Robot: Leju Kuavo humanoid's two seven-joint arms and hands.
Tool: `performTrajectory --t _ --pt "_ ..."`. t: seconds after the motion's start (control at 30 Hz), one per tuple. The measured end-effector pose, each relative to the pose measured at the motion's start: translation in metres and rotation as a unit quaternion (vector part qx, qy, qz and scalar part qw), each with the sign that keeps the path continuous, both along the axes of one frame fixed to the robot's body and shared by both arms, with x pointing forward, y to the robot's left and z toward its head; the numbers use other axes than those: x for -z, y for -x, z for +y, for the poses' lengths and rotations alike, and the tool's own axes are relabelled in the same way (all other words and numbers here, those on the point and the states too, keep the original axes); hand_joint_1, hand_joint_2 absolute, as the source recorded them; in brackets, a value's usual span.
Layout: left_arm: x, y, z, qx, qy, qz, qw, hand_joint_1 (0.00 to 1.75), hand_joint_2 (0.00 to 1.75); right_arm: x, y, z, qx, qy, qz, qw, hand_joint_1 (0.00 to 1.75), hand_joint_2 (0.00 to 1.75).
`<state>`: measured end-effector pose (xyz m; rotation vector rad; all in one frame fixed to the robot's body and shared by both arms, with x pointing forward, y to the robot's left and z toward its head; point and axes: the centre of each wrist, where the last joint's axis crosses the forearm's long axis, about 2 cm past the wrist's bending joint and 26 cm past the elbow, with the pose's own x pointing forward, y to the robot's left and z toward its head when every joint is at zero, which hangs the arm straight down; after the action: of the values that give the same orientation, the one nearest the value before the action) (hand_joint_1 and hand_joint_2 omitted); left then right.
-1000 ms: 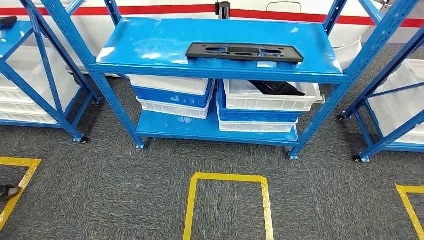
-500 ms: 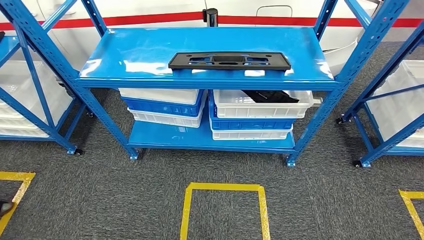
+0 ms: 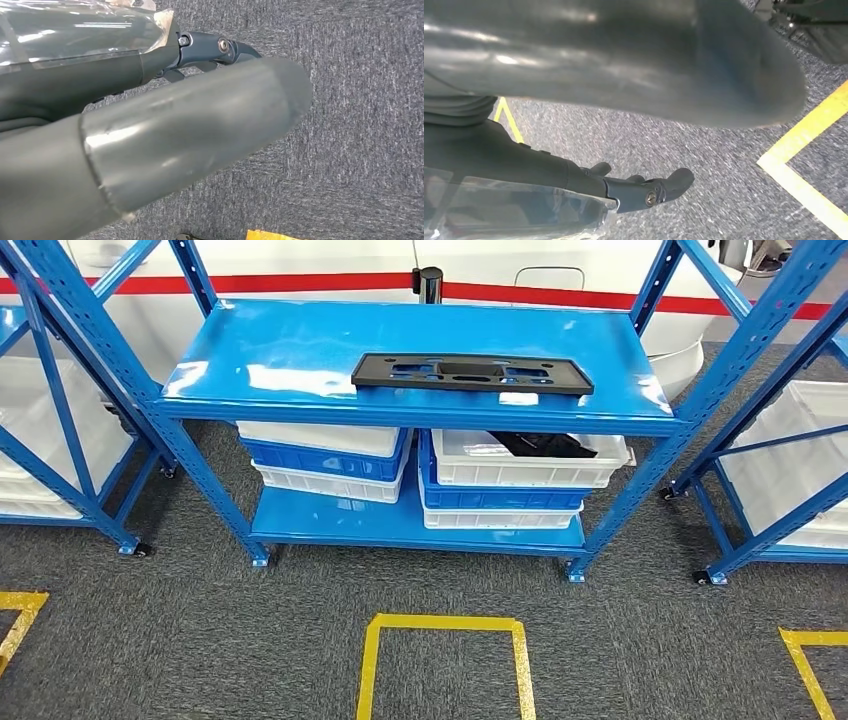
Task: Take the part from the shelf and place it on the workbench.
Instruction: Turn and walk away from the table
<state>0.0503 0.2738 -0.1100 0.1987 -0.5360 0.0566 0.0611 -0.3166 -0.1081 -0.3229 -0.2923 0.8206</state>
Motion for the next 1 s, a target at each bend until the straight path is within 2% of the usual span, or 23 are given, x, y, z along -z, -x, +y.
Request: performTrajectory --t 0.1,0.13,0.23,0.27,0.43,0.57,0.73,0.87,1.0 --pt "0.0000 0.0002 -0.0006 0.000 0.001 0.001 1.000 0.00 0.00 0.0002 0.0018 -0.0013 0.002 0.001 0.001 1.000 0.00 0.00" --pt "0.0000 0.0002 -0.0008 0.000 0.001 0.001 1.000 0.00 0.44 0.0002 0.0017 -0.0018 0.001 0.002 0.001 1.000 0.00 0.00" --pt "0.0000 0.0002 -0.0011 -0.002 -0.001 0.007 1.000 0.00 1.75 -0.0001 0.0006 -0.0029 -0.001 0.011 -0.002 1.000 0.00 1.31" --pt "0.0000 0.0002 -0.0009 -0.003 -0.002 0.010 1.000 0.00 1.75 -0.0002 0.0005 -0.0030 -0.003 0.015 -0.003 1.000 0.00 1.75" --pt "-0.0001 0.0003 -0.0025 -0.009 0.005 0.025 1.000 0.00 1.75 -0.0002 0.0014 -0.0024 -0.006 0.030 -0.002 1.000 0.00 1.75" --pt "0.0000 0.0003 -0.0028 -0.010 0.011 0.029 0.999 0.00 1.75 0.0000 0.0018 -0.0013 -0.002 0.031 0.009 0.999 0.00 0.00" --pt "0.0000 0.0003 -0.0028 -0.015 0.014 0.032 0.999 0.00 1.75 0.0002 0.0016 0.0007 -0.001 0.028 0.016 0.999 0.00 0.00" --pt "0.0000 0.0004 -0.0028 -0.016 0.014 0.033 0.999 0.00 1.75 0.0002 0.0016 0.0010 -0.001 0.027 0.017 0.999 0.00 1.75" --pt "0.0001 0.0007 -0.0022 -0.019 0.020 0.040 0.999 0.00 1.75 0.0003 0.0019 0.0013 0.004 0.023 0.023 0.999 0.00 1.75"
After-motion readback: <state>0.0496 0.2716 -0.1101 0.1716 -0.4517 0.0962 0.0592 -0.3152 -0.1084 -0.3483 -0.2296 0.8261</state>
